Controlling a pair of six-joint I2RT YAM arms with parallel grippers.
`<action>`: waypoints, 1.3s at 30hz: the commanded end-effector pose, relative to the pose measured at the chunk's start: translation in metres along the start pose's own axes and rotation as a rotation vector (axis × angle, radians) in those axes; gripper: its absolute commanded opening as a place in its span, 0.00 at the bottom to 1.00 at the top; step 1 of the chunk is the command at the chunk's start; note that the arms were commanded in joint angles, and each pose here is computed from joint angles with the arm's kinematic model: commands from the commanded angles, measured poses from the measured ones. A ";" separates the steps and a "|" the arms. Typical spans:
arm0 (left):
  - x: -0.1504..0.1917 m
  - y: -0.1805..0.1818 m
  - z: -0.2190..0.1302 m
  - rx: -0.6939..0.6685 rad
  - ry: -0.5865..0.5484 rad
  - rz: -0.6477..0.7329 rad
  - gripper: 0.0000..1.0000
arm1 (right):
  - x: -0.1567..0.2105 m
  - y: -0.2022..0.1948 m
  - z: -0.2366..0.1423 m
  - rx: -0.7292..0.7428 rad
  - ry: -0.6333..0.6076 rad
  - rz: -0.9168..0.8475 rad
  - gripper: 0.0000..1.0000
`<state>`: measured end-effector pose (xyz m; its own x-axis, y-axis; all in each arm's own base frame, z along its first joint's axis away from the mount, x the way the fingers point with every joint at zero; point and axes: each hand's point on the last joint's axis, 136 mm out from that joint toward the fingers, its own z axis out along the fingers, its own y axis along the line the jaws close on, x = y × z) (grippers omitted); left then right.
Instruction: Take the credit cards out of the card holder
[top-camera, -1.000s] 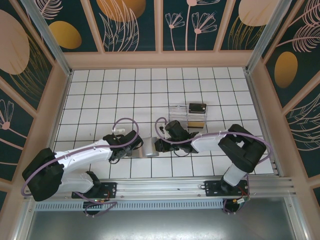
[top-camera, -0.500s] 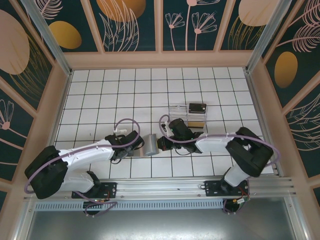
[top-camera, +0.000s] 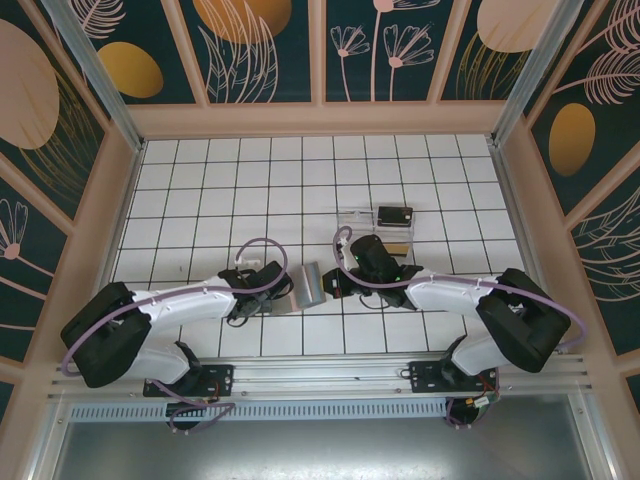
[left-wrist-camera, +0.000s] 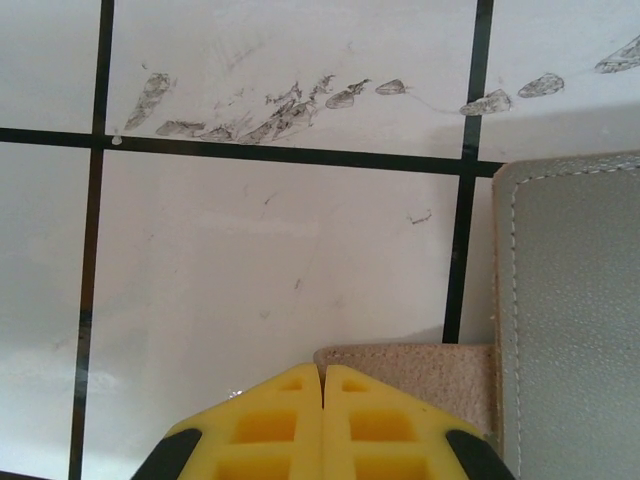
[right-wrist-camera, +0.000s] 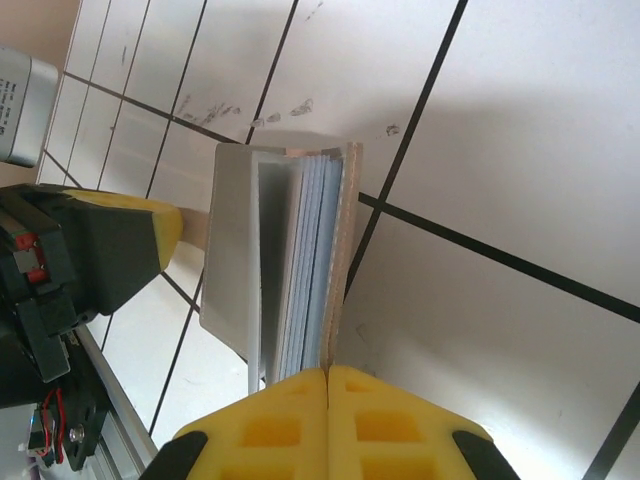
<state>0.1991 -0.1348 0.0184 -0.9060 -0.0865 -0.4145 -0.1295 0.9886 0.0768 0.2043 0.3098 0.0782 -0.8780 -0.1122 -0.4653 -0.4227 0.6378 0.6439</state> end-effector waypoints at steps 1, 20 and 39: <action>0.004 0.002 0.004 -0.014 0.021 0.021 0.00 | -0.006 0.003 -0.001 -0.011 -0.017 -0.005 0.00; -0.013 -0.012 -0.009 0.024 -0.006 0.041 0.43 | -0.007 0.022 -0.007 -0.064 -0.025 -0.011 0.00; -0.035 -0.083 -0.039 0.340 -0.011 0.054 0.79 | -0.004 0.017 -0.004 -0.048 -0.019 -0.008 0.00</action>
<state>0.2293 -0.2304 0.0775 -0.8843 -0.0614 -0.4629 0.0837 0.9544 -0.2865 0.1964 0.3143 0.0826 -0.8814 -0.1259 -0.4552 -0.4293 0.6153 0.6611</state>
